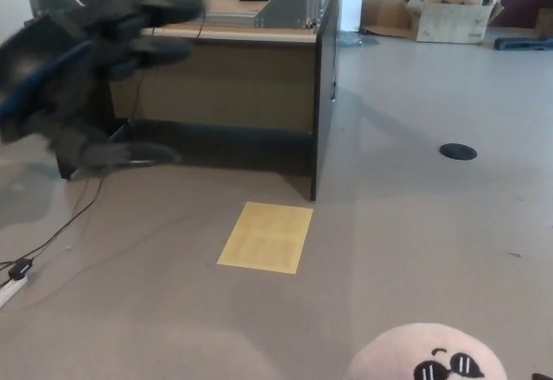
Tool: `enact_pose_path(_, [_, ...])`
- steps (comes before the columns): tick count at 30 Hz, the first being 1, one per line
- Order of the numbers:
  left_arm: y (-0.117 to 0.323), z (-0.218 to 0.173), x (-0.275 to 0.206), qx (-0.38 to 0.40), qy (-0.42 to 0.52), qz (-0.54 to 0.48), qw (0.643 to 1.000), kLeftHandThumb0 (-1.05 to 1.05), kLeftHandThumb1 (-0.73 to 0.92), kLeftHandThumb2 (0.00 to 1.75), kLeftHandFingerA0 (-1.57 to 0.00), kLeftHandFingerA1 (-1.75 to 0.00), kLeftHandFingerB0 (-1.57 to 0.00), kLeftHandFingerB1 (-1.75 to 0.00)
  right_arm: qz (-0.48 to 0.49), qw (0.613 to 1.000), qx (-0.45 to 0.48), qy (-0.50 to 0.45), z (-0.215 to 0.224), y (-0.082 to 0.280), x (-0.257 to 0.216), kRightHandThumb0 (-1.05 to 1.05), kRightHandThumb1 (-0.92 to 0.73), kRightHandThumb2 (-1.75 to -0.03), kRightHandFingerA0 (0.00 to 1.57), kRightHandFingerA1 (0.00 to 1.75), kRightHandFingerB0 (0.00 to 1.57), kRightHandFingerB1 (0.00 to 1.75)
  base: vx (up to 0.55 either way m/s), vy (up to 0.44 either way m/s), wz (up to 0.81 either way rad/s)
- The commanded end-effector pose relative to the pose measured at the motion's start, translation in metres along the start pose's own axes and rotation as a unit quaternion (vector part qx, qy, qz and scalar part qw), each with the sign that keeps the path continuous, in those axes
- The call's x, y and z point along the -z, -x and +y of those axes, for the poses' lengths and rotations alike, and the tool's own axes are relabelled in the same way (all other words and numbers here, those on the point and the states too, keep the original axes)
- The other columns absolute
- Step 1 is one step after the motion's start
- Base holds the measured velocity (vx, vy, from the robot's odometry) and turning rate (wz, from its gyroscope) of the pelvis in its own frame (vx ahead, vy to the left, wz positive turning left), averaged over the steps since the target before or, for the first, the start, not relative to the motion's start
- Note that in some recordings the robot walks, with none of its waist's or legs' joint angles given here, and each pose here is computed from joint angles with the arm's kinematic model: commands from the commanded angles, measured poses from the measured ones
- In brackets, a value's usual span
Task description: The robot extends its left hand to pick up an emotional support dumpling from the palm of a person and brings its hand down by its side. Then it extends its arm again to hand the dumpling back to the person.
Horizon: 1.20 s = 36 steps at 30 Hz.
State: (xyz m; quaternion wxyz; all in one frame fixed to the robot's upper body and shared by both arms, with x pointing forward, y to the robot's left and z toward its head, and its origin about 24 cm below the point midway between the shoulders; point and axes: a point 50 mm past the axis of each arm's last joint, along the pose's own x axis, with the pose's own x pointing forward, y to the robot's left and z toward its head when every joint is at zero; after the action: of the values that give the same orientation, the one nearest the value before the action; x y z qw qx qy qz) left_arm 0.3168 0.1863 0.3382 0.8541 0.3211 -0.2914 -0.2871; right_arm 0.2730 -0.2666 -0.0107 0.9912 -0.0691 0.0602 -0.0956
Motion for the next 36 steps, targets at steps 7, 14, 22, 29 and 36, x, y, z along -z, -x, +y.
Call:
enact_pose_path(7, [-0.034, -0.028, -0.029, 0.128, -0.035, 0.017, 0.991, -0.19, 0.2, 0.76, -0.01, -0.49, 0.0, -0.48, -0.013, 1.0, 0.006, 0.016, -0.004, -0.005, -0.008, -0.28, -0.6, -0.58, 0.84, 0.53, 0.34, 0.33, 0.0, -0.004, 0.01])
enact_pose_path(14, [-0.05, -0.063, -0.07, 0.216, -0.152, -0.039, 0.964, -0.19, 0.35, 0.51, -0.2, -0.36, -0.11, -0.27, -0.018, 1.0, -0.002, 0.025, -0.001, -0.009, -0.011, -0.26, -0.6, -0.58, 0.72, 0.49, 0.33, 0.32, 0.0, 0.0, 0.0])
enact_pose_path(22, [-0.056, -0.077, -0.086, 0.26, -0.188, -0.054, 0.946, -0.36, 0.33, 0.56, -0.23, -0.4, -0.09, -0.29, -0.024, 0.999, -0.013, 0.028, 0.004, -0.012, -0.016, -0.35, -0.6, -0.6, 0.8, 0.53, 0.34, 0.33, 0.0, 0.0, 0.0])
enact_pose_path(29, [-0.062, -0.096, -0.095, 0.304, -0.221, -0.056, 0.925, -0.25, 0.16, 0.76, -0.01, -0.48, -0.01, -0.5, -0.021, 0.999, -0.019, 0.044, 0.005, -0.013, -0.016, -0.4, -0.6, -0.58, 0.87, 0.56, 0.33, 0.32, 0.0, 0.0, 0.0])
enact_pose_path(36, [-0.064, -0.113, -0.091, 0.36, -0.229, -0.024, 0.904, -0.41, 0.3, 0.72, -0.01, -0.42, 0.0, -0.33, -0.02, 0.999, -0.025, 0.031, 0.008, -0.018, -0.019, -0.32, -0.59, -0.58, 0.76, 0.51, 0.34, 0.32, 0.0, 0.0, 0.0])
